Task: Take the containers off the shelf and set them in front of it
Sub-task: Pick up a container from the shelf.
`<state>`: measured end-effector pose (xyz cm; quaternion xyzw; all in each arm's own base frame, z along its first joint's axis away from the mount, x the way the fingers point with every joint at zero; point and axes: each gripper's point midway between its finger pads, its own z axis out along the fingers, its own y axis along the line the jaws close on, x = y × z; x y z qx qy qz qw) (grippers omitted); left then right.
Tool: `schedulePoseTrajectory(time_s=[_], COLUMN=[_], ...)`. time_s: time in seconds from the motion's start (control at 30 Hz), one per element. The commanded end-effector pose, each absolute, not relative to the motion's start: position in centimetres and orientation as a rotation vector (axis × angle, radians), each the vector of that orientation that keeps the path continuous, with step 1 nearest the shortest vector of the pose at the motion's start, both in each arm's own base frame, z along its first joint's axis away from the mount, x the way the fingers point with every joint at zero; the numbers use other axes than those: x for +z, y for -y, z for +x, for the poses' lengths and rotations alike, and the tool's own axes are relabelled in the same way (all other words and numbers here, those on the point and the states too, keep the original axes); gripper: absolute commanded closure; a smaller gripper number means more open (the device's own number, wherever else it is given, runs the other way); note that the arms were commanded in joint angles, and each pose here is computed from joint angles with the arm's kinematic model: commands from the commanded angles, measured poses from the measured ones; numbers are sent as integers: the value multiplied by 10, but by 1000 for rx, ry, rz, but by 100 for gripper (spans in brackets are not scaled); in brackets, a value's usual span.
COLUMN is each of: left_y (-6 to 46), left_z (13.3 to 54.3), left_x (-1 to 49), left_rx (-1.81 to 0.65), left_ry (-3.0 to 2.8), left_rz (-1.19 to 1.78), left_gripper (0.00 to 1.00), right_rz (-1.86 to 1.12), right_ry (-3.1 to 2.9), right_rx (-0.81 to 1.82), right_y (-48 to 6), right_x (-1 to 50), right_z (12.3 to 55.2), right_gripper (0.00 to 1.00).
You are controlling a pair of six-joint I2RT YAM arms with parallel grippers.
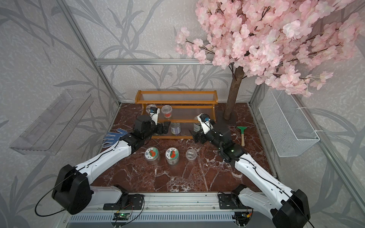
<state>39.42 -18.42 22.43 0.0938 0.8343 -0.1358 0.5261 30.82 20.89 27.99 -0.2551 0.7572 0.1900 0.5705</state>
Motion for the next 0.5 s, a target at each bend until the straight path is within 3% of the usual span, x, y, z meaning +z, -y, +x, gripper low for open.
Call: schedulePoseTrajectory(time_s=[0.0, 0.47], left_y=[182, 195], left_z=[415, 463], left_x=[256, 247], left_rx=[-307, -243], left_ry=[-1884, -1864], left_rz=[122, 51], left_gripper=[0, 1], right_rz=[-584, -531], right_ry=[-1772, -1779], right_rx=[425, 383], right_y=[-199, -177], right_x=[291, 290], right_z=[306, 310], right_gripper=[1, 1])
